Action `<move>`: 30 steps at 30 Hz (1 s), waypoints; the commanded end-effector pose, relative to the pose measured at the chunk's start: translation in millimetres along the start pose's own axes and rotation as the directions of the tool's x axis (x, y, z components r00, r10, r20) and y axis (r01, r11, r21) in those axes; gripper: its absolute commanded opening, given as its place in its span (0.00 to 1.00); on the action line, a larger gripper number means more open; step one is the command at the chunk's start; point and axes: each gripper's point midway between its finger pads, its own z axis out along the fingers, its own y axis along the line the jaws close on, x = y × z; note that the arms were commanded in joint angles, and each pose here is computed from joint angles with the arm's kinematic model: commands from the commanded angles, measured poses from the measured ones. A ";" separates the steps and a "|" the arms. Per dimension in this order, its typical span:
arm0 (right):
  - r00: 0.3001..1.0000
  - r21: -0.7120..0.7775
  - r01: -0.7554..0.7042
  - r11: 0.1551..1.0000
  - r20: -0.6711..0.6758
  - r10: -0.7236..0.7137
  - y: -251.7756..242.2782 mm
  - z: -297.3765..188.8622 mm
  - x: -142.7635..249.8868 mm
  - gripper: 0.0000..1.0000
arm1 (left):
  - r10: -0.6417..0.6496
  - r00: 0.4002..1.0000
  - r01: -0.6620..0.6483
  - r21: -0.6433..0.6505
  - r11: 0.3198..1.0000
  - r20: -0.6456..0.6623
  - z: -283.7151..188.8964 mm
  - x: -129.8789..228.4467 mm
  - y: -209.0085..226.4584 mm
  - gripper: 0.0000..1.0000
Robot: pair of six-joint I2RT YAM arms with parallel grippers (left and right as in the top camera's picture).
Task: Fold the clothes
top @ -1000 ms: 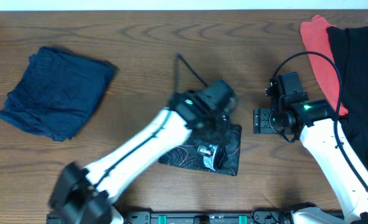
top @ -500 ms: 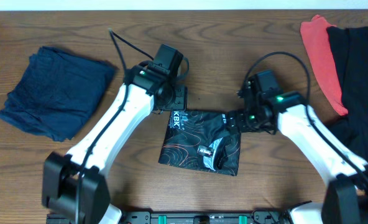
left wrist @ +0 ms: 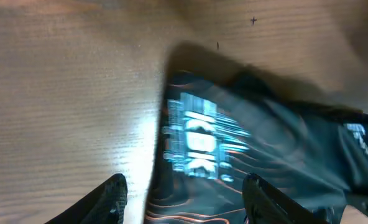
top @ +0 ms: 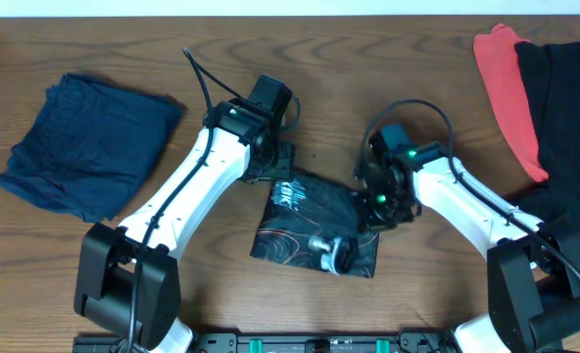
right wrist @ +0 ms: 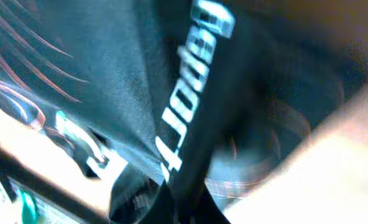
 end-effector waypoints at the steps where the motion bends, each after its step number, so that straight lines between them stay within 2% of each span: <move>1: 0.983 0.257 -0.174 0.951 -0.015 0.184 -52.2 -8.8 18.0 0.01 | 0.003 1.000 -0.003 -0.018 1.000 -0.001 -1.1 1.1 3.9 0.61; 3: 0.975 0.374 -0.213 0.902 0.016 0.224 -74.8 -15.7 21.0 0.01 | 0.003 1.000 -0.003 -0.017 1.000 0.001 -1.1 0.5 3.7 0.61; 4: 0.977 0.380 -0.202 0.903 0.019 0.210 -76.0 -16.0 19.5 0.02 | 0.004 1.000 -0.003 -0.017 1.000 0.002 -1.1 0.3 3.6 0.61; 5: 0.982 0.375 -0.183 0.909 0.021 0.189 -75.2 -15.5 16.9 0.07 | 0.004 1.000 -0.003 -0.017 1.000 0.002 -1.1 0.3 3.6 0.62; 7: 0.986 0.367 -0.166 0.915 0.035 0.165 -73.3 -14.5 11.3 0.29 | 0.004 1.000 -0.004 -0.017 1.000 0.002 -1.1 0.4 3.5 0.62; 9: 0.987 0.365 -0.163 0.917 0.055 0.154 -72.6 -14.2 5.8 0.34 | 0.004 1.000 -0.004 -0.017 1.000 0.001 -1.1 0.6 3.6 0.62; 17: 0.956 0.508 -0.293 0.810 0.146 0.255 -107.6 -30.9 7.8 0.36 | 0.002 1.000 -0.002 -0.023 1.000 -0.016 -1.2 4.9 5.0 0.64; 25: 0.951 0.479 -0.310 0.822 0.139 0.277 -107.9 -29.9 8.2 0.38 | 0.041 0.998 -0.039 0.044 0.998 -0.038 3.1 10.6 -7.7 0.82; 28: 0.952 0.469 -0.307 0.828 0.134 0.277 -106.0 -28.8 8.3 0.38 | 0.045 0.998 -0.042 0.057 0.997 -0.048 8.9 13.6 -8.8 0.84; 30: 0.952 0.461 -0.304 0.834 0.129 0.276 -104.5 -28.0 8.4 0.41 | 0.079 0.995 -0.071 0.116 0.991 -0.067 11.7 17.3 -18.3 0.84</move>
